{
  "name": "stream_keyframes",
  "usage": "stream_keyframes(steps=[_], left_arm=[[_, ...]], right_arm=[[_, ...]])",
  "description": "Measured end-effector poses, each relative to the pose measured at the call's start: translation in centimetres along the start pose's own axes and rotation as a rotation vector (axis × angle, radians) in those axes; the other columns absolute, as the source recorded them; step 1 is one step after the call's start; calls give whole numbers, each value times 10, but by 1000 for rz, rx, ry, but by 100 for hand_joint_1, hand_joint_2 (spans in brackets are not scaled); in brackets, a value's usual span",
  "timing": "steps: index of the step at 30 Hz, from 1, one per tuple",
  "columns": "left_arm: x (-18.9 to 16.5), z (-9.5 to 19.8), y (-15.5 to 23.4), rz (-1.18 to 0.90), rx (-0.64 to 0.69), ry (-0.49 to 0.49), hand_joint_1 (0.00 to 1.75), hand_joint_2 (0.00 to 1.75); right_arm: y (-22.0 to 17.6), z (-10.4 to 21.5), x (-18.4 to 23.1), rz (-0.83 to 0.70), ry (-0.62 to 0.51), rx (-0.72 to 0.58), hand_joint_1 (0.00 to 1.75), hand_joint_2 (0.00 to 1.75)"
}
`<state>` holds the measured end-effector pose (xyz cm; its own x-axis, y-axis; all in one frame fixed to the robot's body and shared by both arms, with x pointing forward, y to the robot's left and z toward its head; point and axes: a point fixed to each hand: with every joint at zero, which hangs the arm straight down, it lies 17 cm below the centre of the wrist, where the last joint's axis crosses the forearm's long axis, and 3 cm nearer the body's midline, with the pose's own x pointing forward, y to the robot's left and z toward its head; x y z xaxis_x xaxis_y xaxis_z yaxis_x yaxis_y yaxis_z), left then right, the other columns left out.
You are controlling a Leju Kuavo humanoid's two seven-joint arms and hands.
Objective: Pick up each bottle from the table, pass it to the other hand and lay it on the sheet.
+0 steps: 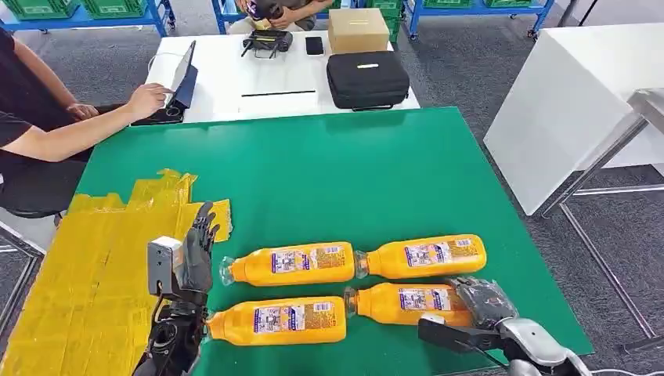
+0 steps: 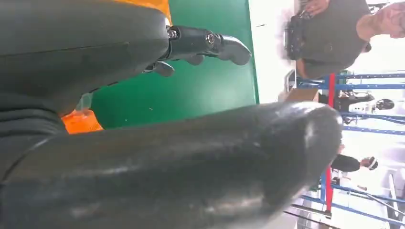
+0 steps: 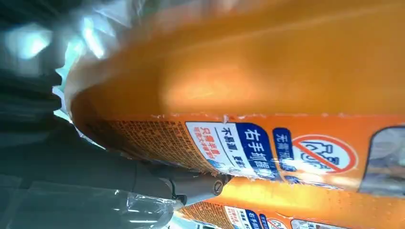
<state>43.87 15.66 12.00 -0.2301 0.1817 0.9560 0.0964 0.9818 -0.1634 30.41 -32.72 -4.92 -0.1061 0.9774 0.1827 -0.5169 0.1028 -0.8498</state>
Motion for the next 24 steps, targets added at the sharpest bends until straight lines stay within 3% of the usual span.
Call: stream_keyframes(steps=[5, 10, 14, 15, 20, 24], left_arm=[[-4, 5, 5, -1, 7, 11, 0, 0], [-6, 13, 14, 53, 18, 13, 0, 0], [-6, 15, 19, 77, 22, 14, 0, 0], [-5, 16, 20, 104, 21, 14, 0, 175], [3, 19, 15, 201, -7, -5, 0, 175], [5, 21, 15, 211, -7, -11, 0, 175]], right_arm=[[-2, 12, 8, -45, -43, -29, 175, 175], [-25, 47, 56, -302, -382, -92, 175, 175], [-57, 58, 46, -373, -421, -186, 175, 175], [-70, 65, 51, -431, -480, -225, 175, 175], [-147, 110, 65, -836, -777, -424, 175, 175], [-176, 127, 45, -903, -794, -553, 175, 175]])
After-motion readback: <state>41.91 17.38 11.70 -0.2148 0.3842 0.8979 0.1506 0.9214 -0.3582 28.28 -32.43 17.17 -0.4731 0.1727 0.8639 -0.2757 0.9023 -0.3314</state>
